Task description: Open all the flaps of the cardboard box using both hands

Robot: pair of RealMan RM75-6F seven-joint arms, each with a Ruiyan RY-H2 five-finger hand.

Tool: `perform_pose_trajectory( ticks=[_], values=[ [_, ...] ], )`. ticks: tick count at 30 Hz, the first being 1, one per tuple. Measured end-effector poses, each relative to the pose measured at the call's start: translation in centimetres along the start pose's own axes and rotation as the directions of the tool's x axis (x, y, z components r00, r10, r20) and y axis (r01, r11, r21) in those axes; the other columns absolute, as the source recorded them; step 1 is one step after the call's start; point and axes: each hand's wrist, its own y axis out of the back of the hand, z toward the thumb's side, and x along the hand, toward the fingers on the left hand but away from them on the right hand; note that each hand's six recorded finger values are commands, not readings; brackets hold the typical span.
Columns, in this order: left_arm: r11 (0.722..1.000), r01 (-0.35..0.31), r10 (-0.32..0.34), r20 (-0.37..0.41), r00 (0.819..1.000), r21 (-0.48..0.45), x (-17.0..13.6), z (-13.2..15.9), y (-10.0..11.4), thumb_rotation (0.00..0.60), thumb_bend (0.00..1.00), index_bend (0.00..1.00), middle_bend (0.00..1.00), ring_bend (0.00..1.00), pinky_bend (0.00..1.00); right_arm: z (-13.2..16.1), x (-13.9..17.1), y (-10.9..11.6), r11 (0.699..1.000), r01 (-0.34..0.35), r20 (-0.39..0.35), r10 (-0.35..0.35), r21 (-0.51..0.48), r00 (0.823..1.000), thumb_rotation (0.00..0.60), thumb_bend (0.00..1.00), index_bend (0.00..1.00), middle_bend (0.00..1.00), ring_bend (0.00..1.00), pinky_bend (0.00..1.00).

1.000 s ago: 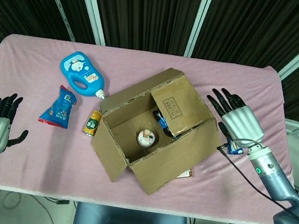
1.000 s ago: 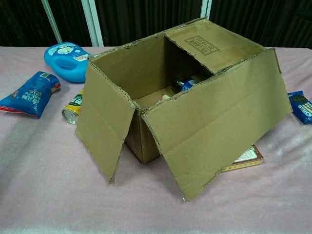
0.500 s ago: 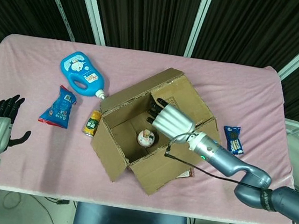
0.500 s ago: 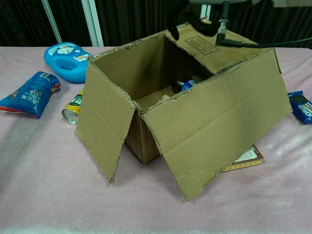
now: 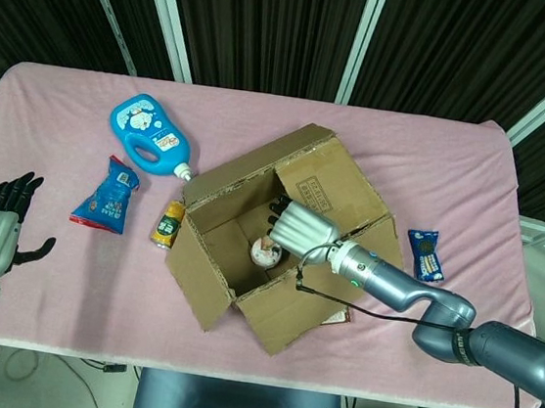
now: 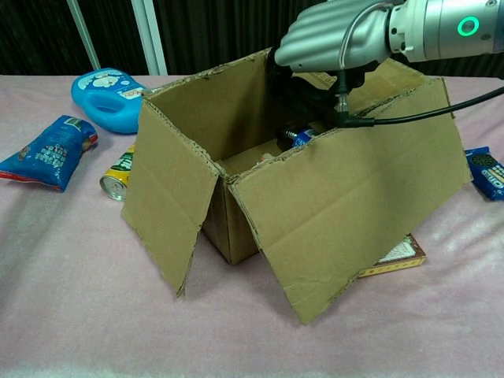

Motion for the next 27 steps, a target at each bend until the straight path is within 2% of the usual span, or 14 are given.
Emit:
perform_pose_trajectory(
  ticks=[10,20,27],
  values=[
    [1.0,0.004,-0.004,-0.007,1.0,-0.01,0.0,0.0,0.0,0.6,0.24,0.0,0.0,0.0,0.0,-0.2,0.5,-1.8,0.998,-0.068,-0.006,0.068,-0.016,0.998,0.6,0.95,0.58,0.44,0.25,0.23],
    [1.0,0.008,-0.008,-0.009,1.0,-0.012,0.0,0.0,-0.1,0.6,0.24,0.0,0.0,0.0,0.0,-0.2,1.1,-2.4,0.997,-0.075,0.0,0.075,-0.019,0.997,0.6,0.95,0.58,0.44,0.25,0.23],
    [1.0,0.012,-0.012,-0.014,1.0,-0.016,0.0,0.0,-0.1,0.6,0.24,0.0,0.0,0.0,0.0,0.5,1.1,-1.8,0.998,-0.05,-0.016,0.05,-0.025,0.999,0.6,0.95,0.58,0.44,0.25,0.23]
  ],
)
